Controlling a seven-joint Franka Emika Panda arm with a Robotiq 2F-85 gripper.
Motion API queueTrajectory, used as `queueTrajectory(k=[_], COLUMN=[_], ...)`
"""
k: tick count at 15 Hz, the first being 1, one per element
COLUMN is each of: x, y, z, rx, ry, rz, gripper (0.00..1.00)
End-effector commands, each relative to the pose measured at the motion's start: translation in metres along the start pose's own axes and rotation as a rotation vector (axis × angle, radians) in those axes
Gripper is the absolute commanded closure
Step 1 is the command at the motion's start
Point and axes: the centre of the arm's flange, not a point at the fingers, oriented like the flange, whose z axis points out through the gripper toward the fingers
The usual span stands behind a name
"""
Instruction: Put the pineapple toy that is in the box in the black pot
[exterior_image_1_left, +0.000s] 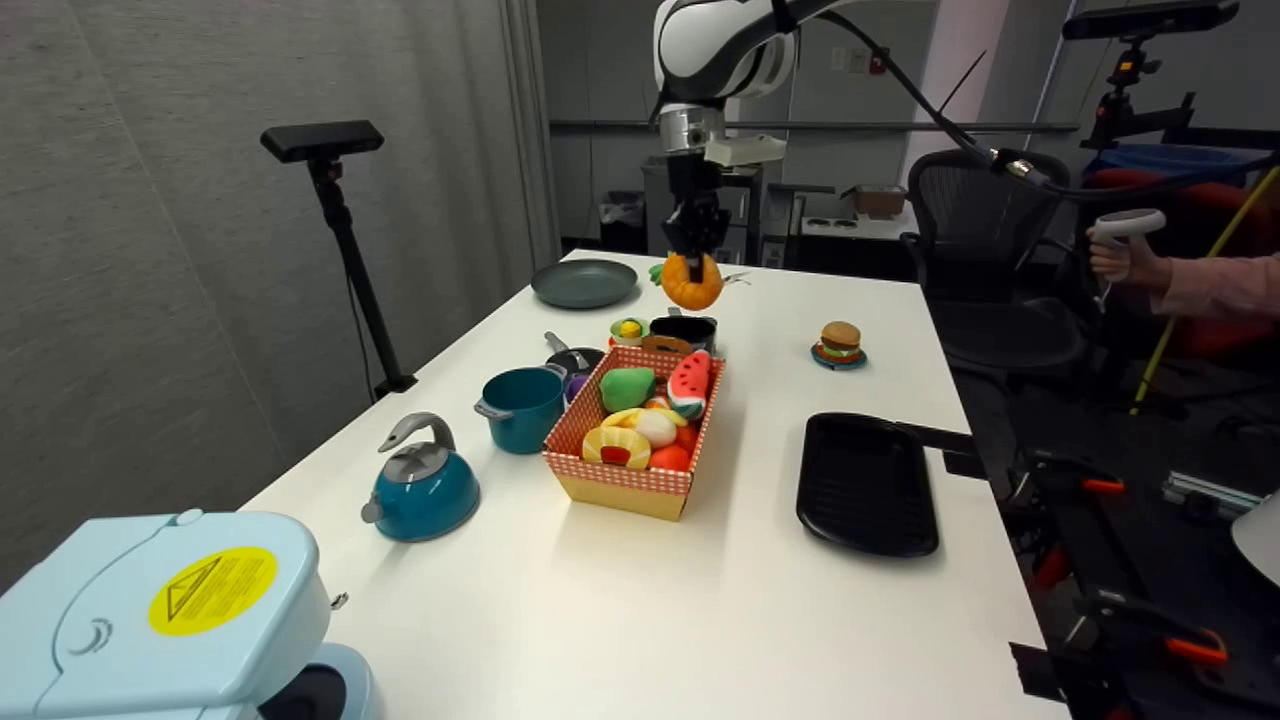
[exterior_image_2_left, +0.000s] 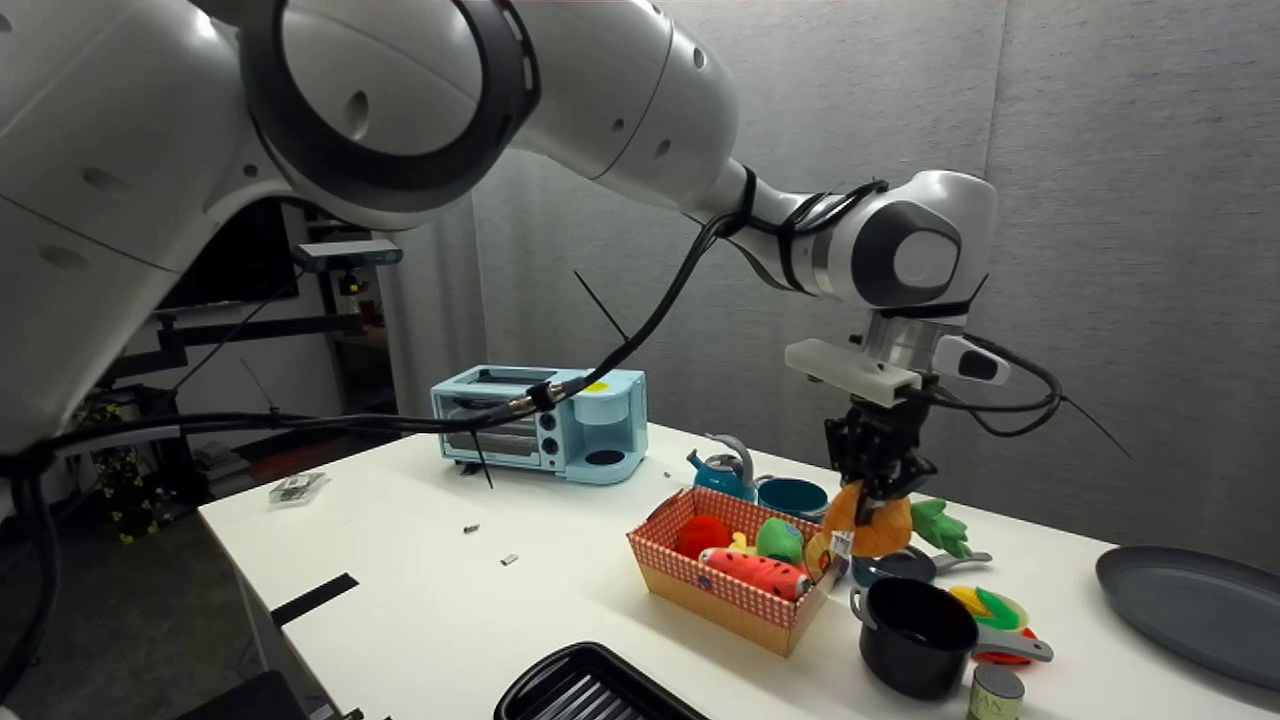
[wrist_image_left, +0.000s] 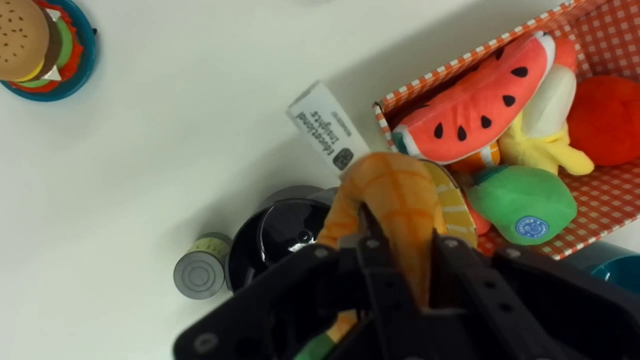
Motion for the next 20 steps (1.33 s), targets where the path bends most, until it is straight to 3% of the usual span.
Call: queueTrajectory(k=[1,2,3,4,11,13,20], x=[0.011,0.011,0.011,0.032,0.024,0.025,0.021], y=[-0.001,-0.001,-0.002,0.008,-0.024,-0.03,-0.037], z=[-0.008,-0.008,-0.009,-0.011,0.005,0.008,0.014], rx=[0.041,0.048,0.053,0.043,0.03,0.028,0.026], ry=[-0.024,-0.027,-0.031,-0.043,-0.074,-0.079,-0.102], rz=[0.051,0.057,0.063,0.059,-0.008,-0.036,-0.085], gripper=[0.96,0.96,0.59,0.58,0.06,0.0,0.0])
